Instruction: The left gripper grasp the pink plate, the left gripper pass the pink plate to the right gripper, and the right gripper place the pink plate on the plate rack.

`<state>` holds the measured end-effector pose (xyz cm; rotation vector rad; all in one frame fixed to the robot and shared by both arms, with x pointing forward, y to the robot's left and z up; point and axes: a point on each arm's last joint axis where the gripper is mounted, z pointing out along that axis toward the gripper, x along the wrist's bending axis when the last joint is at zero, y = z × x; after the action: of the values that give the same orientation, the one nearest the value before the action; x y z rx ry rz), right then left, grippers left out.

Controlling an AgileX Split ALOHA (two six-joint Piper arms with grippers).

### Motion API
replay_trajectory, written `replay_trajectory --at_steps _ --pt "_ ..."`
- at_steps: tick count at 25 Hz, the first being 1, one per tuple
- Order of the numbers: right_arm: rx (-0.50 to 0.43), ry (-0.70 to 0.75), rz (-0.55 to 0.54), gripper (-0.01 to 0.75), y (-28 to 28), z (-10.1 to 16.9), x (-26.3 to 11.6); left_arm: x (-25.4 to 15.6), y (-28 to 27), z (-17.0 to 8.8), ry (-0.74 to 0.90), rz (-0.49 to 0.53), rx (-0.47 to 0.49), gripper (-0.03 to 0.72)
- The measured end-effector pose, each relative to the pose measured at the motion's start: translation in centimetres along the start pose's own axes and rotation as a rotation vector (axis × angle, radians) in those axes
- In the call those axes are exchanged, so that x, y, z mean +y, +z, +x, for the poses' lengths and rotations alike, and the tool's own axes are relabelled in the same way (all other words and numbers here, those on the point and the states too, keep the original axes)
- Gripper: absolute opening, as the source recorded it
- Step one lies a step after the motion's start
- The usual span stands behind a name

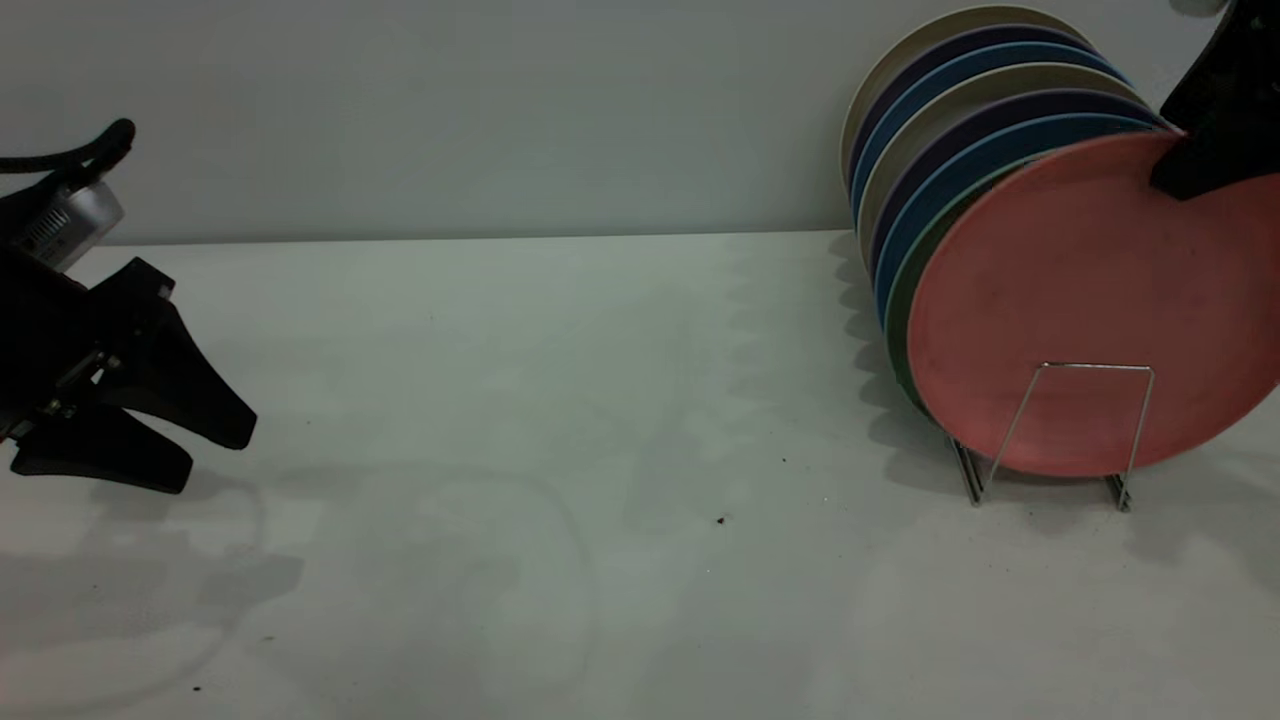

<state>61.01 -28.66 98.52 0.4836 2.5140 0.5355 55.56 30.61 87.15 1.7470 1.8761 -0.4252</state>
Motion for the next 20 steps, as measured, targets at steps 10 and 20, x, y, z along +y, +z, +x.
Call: replay_trajectory --at_steps 10,20 --pt "0.138 0.469 -0.021 0.483 -2.4 1.2 1.3 0.0 -0.6 -0.2 0.030 0.006 0.022 0.553" --pt "0.178 1.109 0.383 0.483 -8.8 3.7 0.3 -0.7 -9.9 -3.1 0.116 0.057 0.398 0.553"
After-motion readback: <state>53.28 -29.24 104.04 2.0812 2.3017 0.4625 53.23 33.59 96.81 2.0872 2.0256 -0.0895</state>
